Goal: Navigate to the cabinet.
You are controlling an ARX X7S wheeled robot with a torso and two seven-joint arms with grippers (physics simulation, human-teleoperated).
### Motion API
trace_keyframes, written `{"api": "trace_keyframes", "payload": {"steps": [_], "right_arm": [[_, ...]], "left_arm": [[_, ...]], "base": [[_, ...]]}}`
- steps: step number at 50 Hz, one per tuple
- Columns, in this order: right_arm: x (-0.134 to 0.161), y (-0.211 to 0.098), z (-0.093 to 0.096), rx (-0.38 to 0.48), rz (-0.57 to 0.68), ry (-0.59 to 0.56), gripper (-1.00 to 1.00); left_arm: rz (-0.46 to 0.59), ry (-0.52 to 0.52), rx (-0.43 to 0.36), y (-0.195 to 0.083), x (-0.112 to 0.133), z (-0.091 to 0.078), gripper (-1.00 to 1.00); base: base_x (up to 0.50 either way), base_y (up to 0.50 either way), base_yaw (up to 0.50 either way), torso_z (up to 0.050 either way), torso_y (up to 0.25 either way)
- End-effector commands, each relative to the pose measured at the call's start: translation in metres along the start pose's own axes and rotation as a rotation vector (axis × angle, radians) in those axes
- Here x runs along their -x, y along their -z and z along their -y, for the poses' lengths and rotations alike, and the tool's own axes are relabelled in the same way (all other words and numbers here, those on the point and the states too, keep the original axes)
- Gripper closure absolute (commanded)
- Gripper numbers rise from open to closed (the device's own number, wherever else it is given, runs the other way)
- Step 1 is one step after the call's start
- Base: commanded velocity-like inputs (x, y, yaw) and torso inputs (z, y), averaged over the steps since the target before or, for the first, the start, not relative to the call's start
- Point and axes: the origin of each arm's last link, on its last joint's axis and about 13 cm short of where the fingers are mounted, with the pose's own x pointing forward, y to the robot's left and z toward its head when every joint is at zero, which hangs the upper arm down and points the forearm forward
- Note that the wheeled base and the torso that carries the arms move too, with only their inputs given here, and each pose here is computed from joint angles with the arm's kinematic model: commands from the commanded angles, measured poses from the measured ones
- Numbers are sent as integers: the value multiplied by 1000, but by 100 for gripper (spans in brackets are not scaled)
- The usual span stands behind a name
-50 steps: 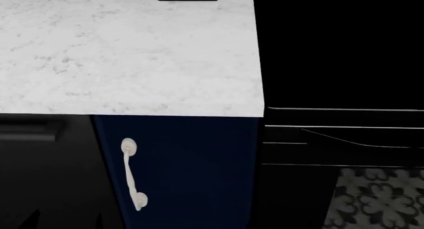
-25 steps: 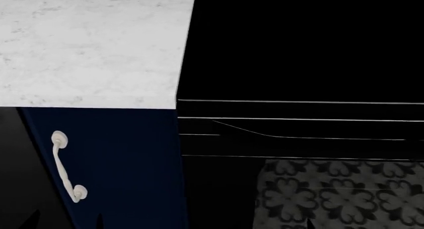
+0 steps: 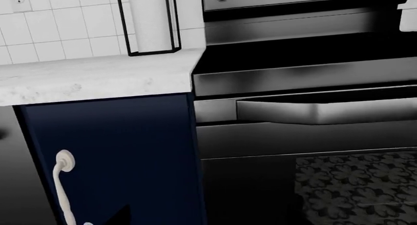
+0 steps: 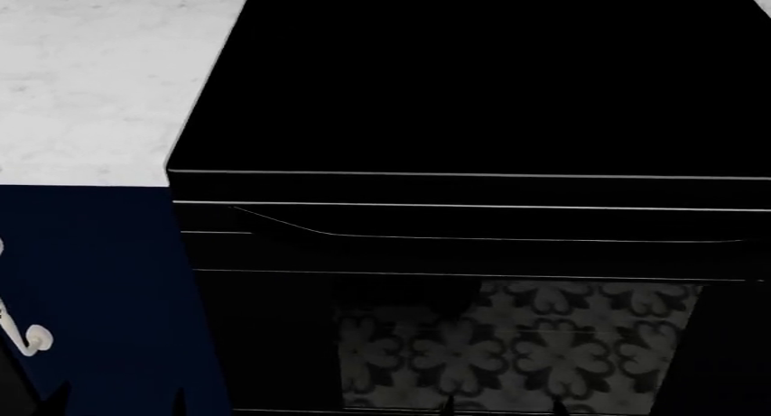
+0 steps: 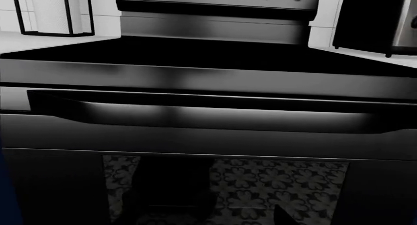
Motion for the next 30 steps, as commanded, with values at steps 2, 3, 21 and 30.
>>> {"api": "trace_keyframes", "payload": {"steps": [2, 3, 21, 30], "right_arm": [[1, 0, 0, -1, 8, -7, -100], [1, 0, 0, 0, 8, -6, -100], [-2, 1, 0, -2, -2, 1, -100], [-1, 0, 0, 0, -2, -2, -100]], "left_arm": [[2, 2, -1, 0, 1, -1, -100], [2, 2, -1, 0, 0, -1, -100], [0, 4, -4, 0, -1, 1, -100], [-1, 4, -2, 0, -1, 1, -100]], "base": [[-13, -500, 0, 0, 0], [-17, -500, 0, 0, 0], [-15, -500, 0, 0, 0], [-15, -500, 0, 0, 0]]}}
